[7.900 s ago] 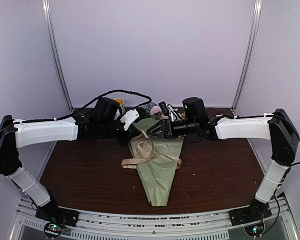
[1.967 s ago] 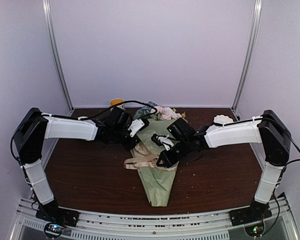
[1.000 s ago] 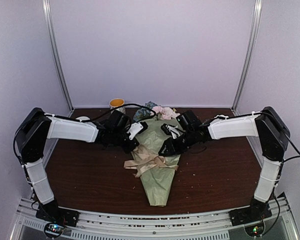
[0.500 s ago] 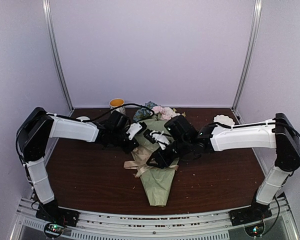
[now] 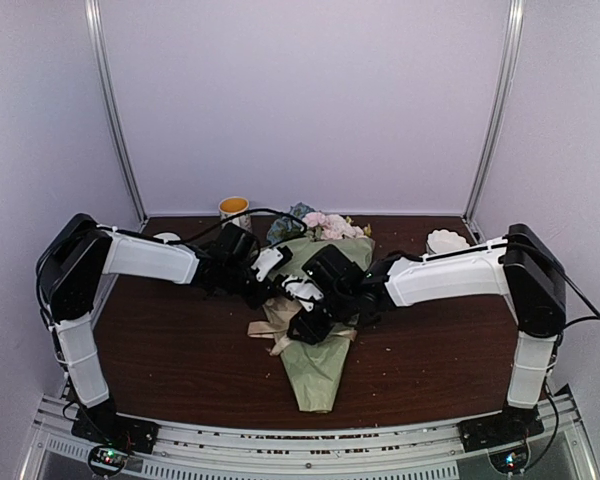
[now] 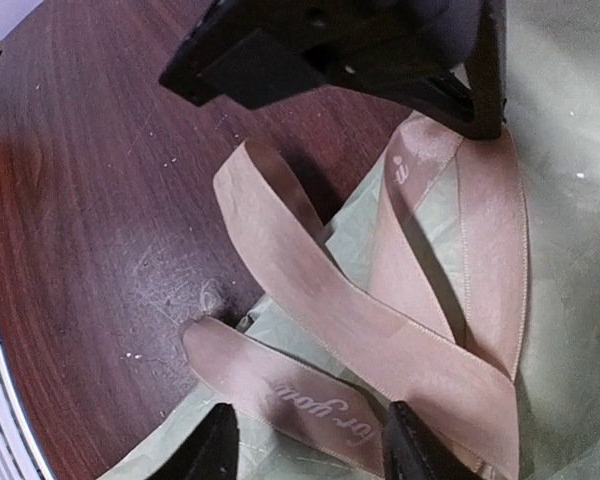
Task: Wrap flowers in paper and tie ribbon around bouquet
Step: Cross the ribbon over the folded bouquet.
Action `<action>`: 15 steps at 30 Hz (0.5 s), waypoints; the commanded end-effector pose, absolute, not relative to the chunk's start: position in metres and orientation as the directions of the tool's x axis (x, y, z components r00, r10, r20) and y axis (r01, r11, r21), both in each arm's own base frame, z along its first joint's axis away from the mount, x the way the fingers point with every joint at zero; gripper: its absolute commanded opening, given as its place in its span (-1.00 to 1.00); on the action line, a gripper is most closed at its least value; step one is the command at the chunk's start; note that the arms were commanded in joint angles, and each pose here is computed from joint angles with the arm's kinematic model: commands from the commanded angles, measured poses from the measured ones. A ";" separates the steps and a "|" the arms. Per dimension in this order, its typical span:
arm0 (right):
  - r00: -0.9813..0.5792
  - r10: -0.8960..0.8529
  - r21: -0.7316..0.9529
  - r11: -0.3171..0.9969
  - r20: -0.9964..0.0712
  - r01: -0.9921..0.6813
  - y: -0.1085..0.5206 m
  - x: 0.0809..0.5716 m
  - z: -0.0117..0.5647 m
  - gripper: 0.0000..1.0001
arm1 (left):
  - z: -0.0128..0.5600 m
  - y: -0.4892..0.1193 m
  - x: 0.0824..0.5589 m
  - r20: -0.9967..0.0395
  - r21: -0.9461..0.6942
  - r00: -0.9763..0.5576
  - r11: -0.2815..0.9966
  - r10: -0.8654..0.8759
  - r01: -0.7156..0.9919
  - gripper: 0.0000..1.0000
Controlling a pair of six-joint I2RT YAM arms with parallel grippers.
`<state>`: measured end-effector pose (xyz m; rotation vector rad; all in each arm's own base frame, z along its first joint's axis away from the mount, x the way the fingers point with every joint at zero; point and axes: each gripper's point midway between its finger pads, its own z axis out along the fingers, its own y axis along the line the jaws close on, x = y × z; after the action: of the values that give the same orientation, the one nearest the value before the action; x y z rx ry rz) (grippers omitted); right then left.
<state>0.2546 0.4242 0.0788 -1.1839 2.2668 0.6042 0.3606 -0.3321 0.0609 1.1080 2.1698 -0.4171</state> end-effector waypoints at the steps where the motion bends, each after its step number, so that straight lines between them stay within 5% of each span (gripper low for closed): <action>1: -0.428 -0.675 0.084 0.480 -0.601 -0.873 0.429 0.249 0.070 -0.10 | 0.069 -0.337 0.373 -0.717 -0.002 -0.420 0.600 0.557 0.800 -1.00; 9: -0.370 -0.720 0.056 0.420 -0.587 -0.906 0.430 0.237 0.066 -0.19 | 0.064 -0.335 0.372 -0.712 -0.011 -0.429 0.602 0.556 0.798 -1.00; 15: -0.375 -0.739 0.008 0.448 -0.560 -0.894 0.433 0.251 0.058 0.01 | 0.064 -0.336 0.372 -0.712 -0.016 -0.430 0.598 0.556 0.801 -1.00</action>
<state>0.2390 0.4329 0.0608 -1.3730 2.2163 0.5122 0.3626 -0.3300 0.0572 1.0944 2.1841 -0.4369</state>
